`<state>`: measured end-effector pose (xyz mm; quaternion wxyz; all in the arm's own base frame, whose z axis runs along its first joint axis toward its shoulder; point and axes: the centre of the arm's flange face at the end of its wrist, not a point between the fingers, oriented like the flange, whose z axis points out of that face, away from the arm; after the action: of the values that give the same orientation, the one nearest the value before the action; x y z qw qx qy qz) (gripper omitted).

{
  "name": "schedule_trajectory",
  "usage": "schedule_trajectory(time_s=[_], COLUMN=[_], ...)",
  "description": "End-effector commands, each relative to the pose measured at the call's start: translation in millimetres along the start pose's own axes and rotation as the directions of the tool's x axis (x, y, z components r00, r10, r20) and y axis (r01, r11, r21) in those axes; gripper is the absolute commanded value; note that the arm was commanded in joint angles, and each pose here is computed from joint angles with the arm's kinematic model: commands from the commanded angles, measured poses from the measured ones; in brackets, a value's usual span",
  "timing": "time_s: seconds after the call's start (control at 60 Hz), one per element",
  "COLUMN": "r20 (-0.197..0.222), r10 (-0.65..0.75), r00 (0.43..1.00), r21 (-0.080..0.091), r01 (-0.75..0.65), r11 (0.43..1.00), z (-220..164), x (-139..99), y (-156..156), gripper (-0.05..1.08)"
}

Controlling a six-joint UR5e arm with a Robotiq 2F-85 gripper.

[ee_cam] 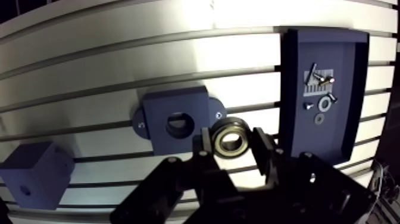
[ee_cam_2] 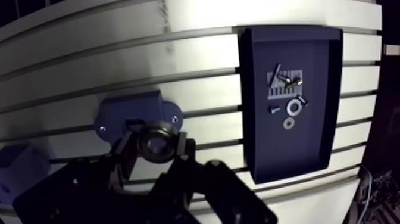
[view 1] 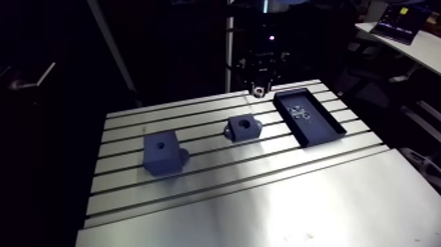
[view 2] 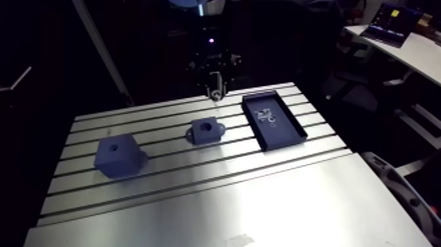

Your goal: Pick up the bearing and press it into the housing until flush.

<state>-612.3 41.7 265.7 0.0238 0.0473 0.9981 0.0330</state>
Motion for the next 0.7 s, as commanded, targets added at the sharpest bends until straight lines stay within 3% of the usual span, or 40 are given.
schedule_trajectory(time_s=[0.017,0.083,0.25,0.7], r20=[-0.003,-0.002,0.015,0.053], r10=[-0.029,-0.038,-0.063,-0.096], r00=[1.000,0.999,0.998,0.994], r21=[0.002,0.003,0.029,0.035], r01=[0.029,0.038,0.062,0.094], r11=[1.000,0.999,0.998,0.995], z=[17,20,34,52], x=[1,0,-2,-13], y=[-8,-8,-14,-34], gripper=[0.57,0.57,0.57,0.57])
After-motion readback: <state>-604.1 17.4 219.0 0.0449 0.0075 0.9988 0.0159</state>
